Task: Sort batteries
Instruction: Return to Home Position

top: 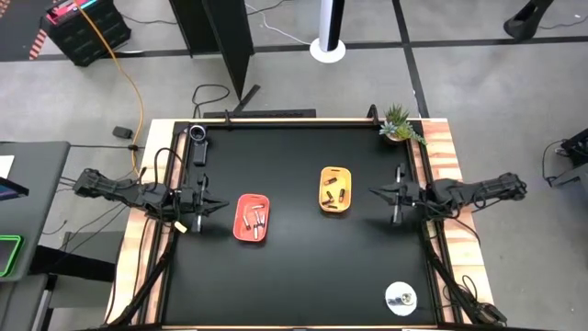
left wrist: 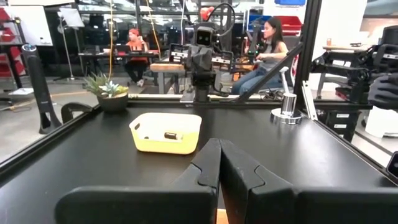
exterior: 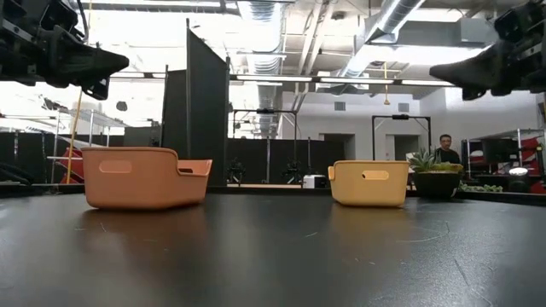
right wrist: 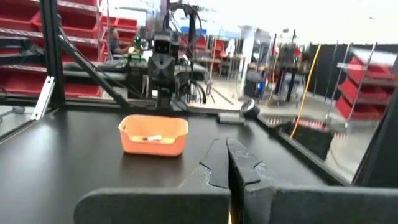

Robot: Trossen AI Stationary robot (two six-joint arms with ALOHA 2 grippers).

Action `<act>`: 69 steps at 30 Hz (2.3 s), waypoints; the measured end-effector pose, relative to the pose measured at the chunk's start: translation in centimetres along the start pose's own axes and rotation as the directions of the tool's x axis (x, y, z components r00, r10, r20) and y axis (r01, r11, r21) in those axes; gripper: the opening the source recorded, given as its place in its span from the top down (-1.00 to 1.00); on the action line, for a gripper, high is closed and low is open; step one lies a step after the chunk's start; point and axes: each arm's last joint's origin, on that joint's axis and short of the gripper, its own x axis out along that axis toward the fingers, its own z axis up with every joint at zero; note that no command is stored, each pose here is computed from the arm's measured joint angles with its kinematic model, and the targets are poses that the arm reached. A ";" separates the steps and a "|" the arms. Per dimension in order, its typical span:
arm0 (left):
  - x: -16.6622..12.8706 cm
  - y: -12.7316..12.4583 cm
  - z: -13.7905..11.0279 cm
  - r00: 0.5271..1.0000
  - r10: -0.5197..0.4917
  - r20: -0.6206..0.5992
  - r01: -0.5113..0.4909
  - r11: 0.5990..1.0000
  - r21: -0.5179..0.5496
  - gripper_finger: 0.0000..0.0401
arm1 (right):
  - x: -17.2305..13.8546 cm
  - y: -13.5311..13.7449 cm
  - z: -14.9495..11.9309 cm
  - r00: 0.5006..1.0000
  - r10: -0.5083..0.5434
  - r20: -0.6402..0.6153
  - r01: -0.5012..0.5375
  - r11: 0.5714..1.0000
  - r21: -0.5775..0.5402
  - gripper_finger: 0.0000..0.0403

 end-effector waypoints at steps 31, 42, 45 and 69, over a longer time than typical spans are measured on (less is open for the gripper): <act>0.0 0.0 0.0 1.000 0.004 0.003 -0.004 0.999 -0.054 1.00 | 0.2 0.1 -0.3 0.999 0.005 -0.033 0.002 0.978 0.211 0.86; 0.0 0.0 0.0 1.000 0.004 0.003 -0.004 0.999 -0.054 1.00 | 0.2 0.1 -0.3 0.999 0.005 -0.034 0.003 0.978 0.211 0.86; 0.0 0.0 0.0 1.000 0.004 0.003 -0.004 0.999 -0.054 1.00 | 0.2 0.1 -0.3 0.999 0.005 -0.034 0.002 0.978 0.211 0.86; 0.0 0.0 0.0 1.000 0.004 0.003 -0.004 0.999 -0.053 1.00 | 0.2 0.1 -0.3 0.999 0.005 -0.034 0.002 0.978 0.211 0.86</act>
